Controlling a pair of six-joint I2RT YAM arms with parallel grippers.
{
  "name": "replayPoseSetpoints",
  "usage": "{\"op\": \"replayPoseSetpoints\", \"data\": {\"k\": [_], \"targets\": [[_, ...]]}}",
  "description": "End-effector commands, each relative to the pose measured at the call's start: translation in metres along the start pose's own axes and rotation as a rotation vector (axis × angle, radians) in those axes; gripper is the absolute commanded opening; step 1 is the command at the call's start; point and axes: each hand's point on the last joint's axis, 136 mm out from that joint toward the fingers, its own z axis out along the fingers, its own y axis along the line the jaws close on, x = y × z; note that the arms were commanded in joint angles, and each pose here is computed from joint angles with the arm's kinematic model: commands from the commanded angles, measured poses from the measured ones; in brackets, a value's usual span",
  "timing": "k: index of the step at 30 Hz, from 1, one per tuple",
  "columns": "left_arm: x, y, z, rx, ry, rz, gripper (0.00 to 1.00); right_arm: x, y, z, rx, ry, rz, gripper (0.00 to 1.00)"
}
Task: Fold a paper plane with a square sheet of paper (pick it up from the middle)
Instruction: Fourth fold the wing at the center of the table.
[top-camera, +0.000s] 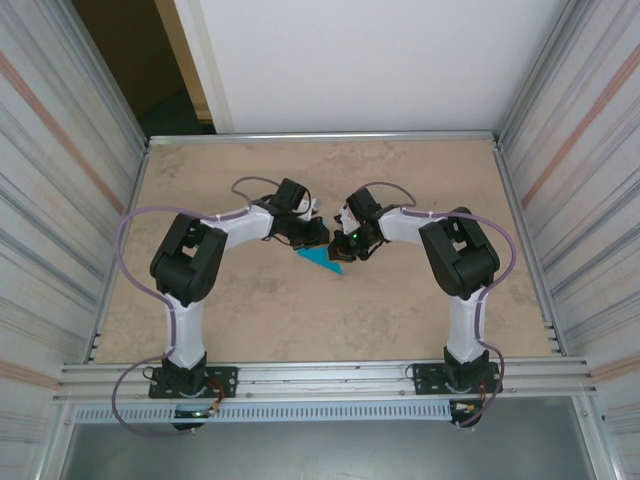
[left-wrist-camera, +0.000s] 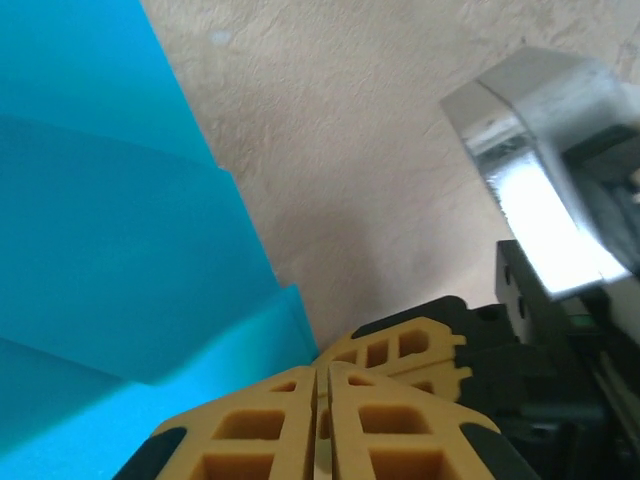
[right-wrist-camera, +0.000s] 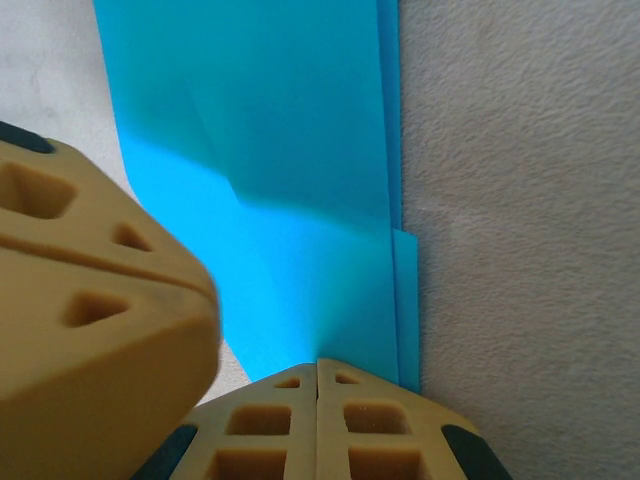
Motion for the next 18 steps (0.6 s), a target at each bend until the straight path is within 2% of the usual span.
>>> {"op": "replayPoseSetpoints", "data": {"k": [1, 12, 18], "targets": [[0.003, 0.009, 0.01, -0.026, 0.02, 0.016, 0.12, 0.029, -0.043, 0.016, 0.141, 0.098, 0.074, 0.0], [0.005, 0.049, 0.029, -0.105, 0.042, -0.033, 0.12, 0.037, -0.05, 0.015, 0.156, 0.118, 0.084, 0.0], [-0.013, 0.068, 0.017, -0.117, 0.002, -0.05, 0.12, 0.043, -0.056, 0.016, 0.178, 0.132, 0.087, 0.0]]}}
